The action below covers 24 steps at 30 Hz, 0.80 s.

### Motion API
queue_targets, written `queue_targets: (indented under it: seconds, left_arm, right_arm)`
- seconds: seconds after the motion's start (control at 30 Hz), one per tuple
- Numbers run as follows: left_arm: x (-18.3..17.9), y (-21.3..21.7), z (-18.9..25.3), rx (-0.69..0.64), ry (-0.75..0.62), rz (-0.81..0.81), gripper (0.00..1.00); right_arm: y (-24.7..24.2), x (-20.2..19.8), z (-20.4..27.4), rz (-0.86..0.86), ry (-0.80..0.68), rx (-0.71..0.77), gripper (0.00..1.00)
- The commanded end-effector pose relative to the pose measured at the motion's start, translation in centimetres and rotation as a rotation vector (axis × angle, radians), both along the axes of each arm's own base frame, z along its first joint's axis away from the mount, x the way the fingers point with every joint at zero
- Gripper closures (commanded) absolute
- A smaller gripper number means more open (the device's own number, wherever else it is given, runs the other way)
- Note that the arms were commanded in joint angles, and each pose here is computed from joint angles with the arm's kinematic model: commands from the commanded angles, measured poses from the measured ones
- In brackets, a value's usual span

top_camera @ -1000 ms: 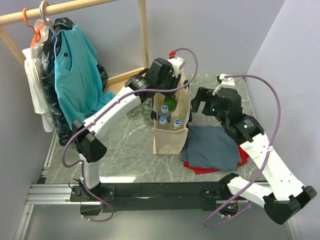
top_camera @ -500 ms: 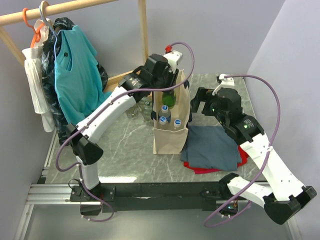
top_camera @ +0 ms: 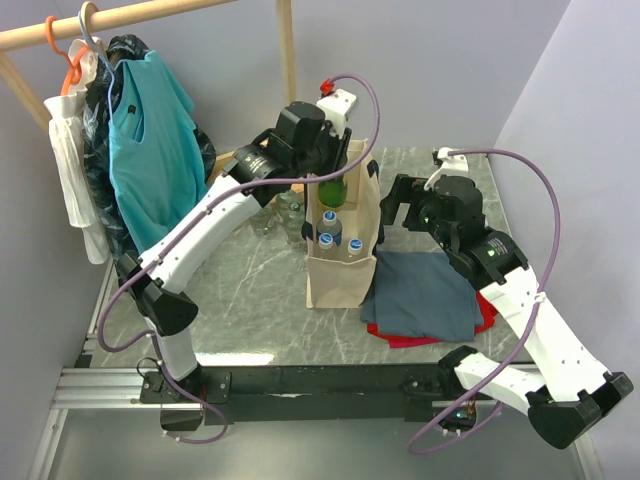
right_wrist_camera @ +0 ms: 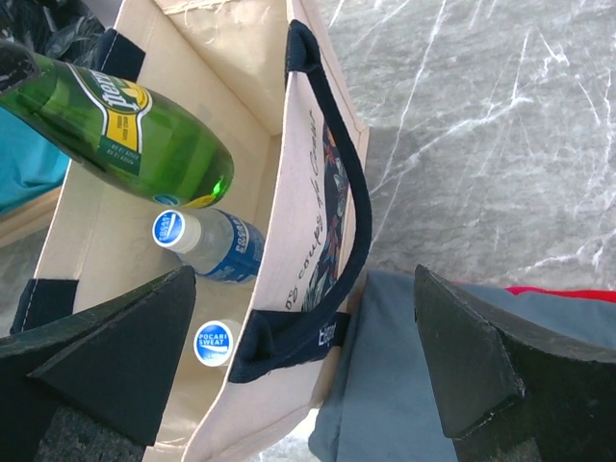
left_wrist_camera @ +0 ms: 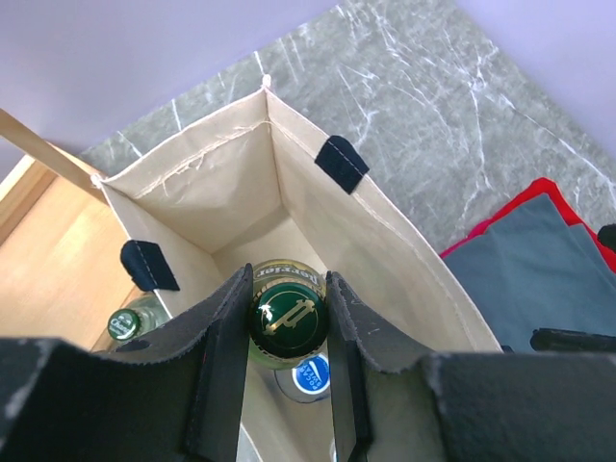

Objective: Take the beverage out of the canvas bag
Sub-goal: Take out the drink from the canvas bag.

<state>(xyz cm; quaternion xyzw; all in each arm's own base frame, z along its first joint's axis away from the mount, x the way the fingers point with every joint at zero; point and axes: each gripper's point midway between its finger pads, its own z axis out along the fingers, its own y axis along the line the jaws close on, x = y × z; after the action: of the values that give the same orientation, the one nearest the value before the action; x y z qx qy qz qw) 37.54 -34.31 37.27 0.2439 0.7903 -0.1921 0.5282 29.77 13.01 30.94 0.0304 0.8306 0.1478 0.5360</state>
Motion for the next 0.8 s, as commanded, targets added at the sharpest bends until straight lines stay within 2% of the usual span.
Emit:
queue_targets:
  seconds: [0.0,0.77]
  left_arm:
    - [-1.3,2.1,13.1,-0.256,-0.297,0.030,0.99]
    - [-2.7,4.9,17.5,-0.337,-0.414,0.078,0.99]
  right_arm:
    - [0.3,0.4,1.4,0.008,-0.044,0.033,0.00]
    - [1.0,0.5,0.9,0.034,-0.029,0.044,0.00]
